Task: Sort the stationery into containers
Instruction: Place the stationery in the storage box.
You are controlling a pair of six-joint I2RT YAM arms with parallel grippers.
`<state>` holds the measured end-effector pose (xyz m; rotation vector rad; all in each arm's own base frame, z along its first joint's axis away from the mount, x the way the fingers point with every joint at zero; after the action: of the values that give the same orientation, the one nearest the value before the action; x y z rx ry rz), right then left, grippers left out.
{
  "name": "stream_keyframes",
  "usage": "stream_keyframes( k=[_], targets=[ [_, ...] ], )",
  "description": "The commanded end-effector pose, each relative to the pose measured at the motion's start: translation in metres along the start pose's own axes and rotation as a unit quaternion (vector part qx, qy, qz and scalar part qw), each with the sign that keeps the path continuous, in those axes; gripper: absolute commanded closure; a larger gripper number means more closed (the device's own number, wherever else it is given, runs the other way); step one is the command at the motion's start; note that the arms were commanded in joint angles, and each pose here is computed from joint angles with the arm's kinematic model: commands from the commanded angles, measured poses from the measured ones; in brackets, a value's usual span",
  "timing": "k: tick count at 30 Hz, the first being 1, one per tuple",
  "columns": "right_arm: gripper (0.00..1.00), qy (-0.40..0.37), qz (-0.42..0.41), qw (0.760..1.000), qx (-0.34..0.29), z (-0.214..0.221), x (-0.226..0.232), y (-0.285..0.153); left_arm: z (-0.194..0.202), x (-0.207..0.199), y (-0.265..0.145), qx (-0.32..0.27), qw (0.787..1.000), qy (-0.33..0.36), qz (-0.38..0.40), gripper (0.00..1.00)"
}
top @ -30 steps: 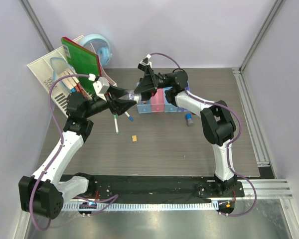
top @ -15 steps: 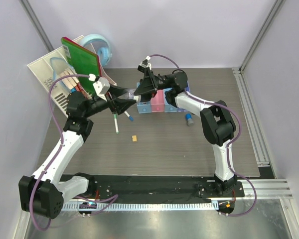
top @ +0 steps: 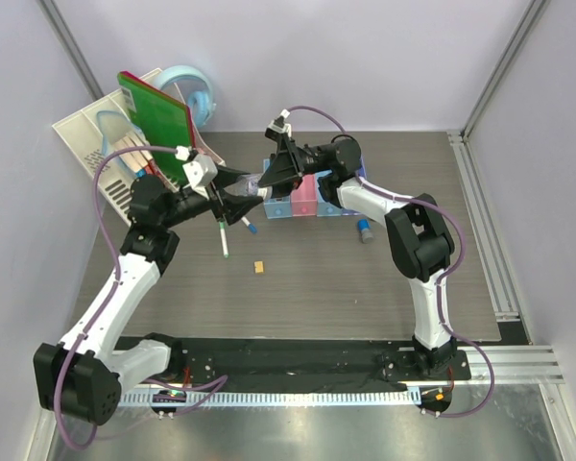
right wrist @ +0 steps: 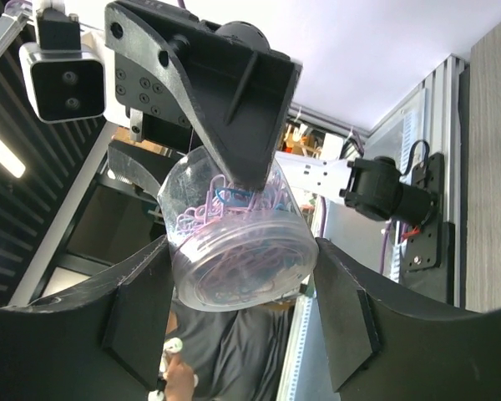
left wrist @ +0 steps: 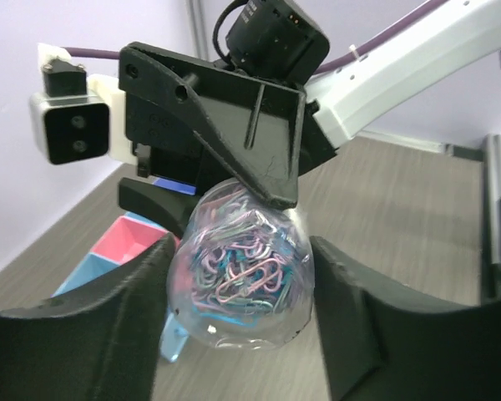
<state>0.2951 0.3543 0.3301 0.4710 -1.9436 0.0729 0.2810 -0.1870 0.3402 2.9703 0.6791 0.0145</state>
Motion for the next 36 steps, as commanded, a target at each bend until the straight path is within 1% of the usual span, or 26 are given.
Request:
stream_keyframes(
  k=[1,2,3,4,9,13,15,17,18,19,20,21,23,27,28,29,30,32,33,34,35,36],
  targets=[
    [0.60,-0.236,-0.050,0.970,0.039,0.030,0.085,0.003,0.029,0.027,-0.012,0.050,0.995,0.047,-0.070,0.28],
    [0.60,-0.240,-0.050,0.969,0.039,0.030,0.086,0.002,0.038,0.028,-0.015,0.058,0.995,0.042,-0.075,0.21],
    [0.61,-0.241,-0.049,0.969,0.039,0.030,0.088,0.002,0.041,0.029,-0.017,0.062,0.994,0.045,-0.083,0.05],
    [0.62,-0.241,-0.048,0.969,0.037,0.029,0.087,0.001,0.043,0.029,-0.019,0.066,0.993,0.053,-0.086,0.00],
    [0.62,-0.247,-0.041,0.967,0.037,0.024,0.086,-0.001,0.060,0.033,-0.027,0.087,0.989,0.050,-0.110,0.00],
    [0.68,-0.258,-0.019,0.965,0.054,0.014,0.075,-0.004,0.066,0.045,-0.038,0.114,0.978,0.049,-0.167,0.00],
    [0.69,-0.256,-0.004,0.965,0.053,0.006,0.067,-0.015,0.075,0.048,-0.047,0.141,0.970,0.053,-0.190,0.00],
    [0.69,-0.252,0.004,0.967,0.040,-0.006,0.058,-0.026,0.086,0.045,-0.055,0.166,0.965,0.047,-0.195,0.00],
    [0.70,-0.274,0.009,0.961,0.032,-0.010,0.055,-0.037,0.089,0.044,-0.057,0.171,0.964,0.050,-0.195,0.00],
    [0.70,-0.274,0.010,0.961,0.030,-0.014,0.061,-0.041,0.094,0.041,-0.059,0.176,0.964,0.048,-0.192,0.00],
    [0.71,-0.274,0.013,0.961,0.028,-0.018,0.052,-0.046,0.101,0.038,-0.062,0.184,0.964,0.042,-0.187,0.00],
    [0.73,-0.285,0.017,0.958,0.022,-0.021,0.052,-0.053,0.102,0.037,-0.063,0.187,0.964,0.041,-0.187,0.00],
    [0.75,-0.296,0.020,0.955,0.013,-0.028,0.055,-0.059,0.106,0.036,-0.065,0.195,0.962,0.035,-0.189,0.00],
    [0.75,-0.322,0.016,0.946,-0.033,-0.044,0.077,-0.076,0.103,0.036,-0.065,0.191,0.962,0.030,-0.193,0.00],
    [0.75,-0.325,0.017,0.944,-0.056,-0.051,0.085,-0.084,0.102,0.035,-0.064,0.189,0.963,0.027,-0.190,0.00],
    [0.75,-0.362,0.021,0.929,-0.069,-0.057,0.092,-0.087,0.101,0.035,-0.063,0.185,0.964,0.022,-0.189,0.00],
    [0.75,-0.352,0.031,0.931,-0.087,-0.063,0.107,-0.091,0.099,0.034,-0.062,0.183,0.965,0.021,-0.187,0.00],
    [0.74,-0.373,0.053,0.917,-0.129,-0.077,0.121,-0.105,0.098,0.032,-0.060,0.181,0.967,0.019,-0.181,0.00],
    [0.74,-0.381,0.086,0.909,-0.147,-0.091,0.115,-0.112,0.097,0.032,-0.060,0.181,0.967,0.019,-0.179,0.00],
    [0.74,-0.405,0.103,0.893,-0.166,-0.095,0.136,-0.114,0.095,0.032,-0.060,0.181,0.967,0.023,-0.177,0.00],
    [0.74,-0.410,0.130,0.884,-0.185,-0.104,0.139,-0.122,0.095,0.032,-0.061,0.185,0.966,0.024,-0.178,0.00],
    [0.74,-0.406,0.187,0.875,-0.188,-0.112,0.120,-0.132,0.095,0.032,-0.062,0.187,0.965,0.025,-0.180,0.00]
  ],
)
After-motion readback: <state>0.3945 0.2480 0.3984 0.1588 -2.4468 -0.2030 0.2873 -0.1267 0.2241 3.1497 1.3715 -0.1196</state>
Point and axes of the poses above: each gripper's point midway between its finger pads, its own y axis out along the fingers, its own x axis along the line the jaws close on, z = x × y, the point moved 3 cm from there along -y, back along the fingers, and after that the axes turned 4 degrees about -y, right-handed, at the moved point
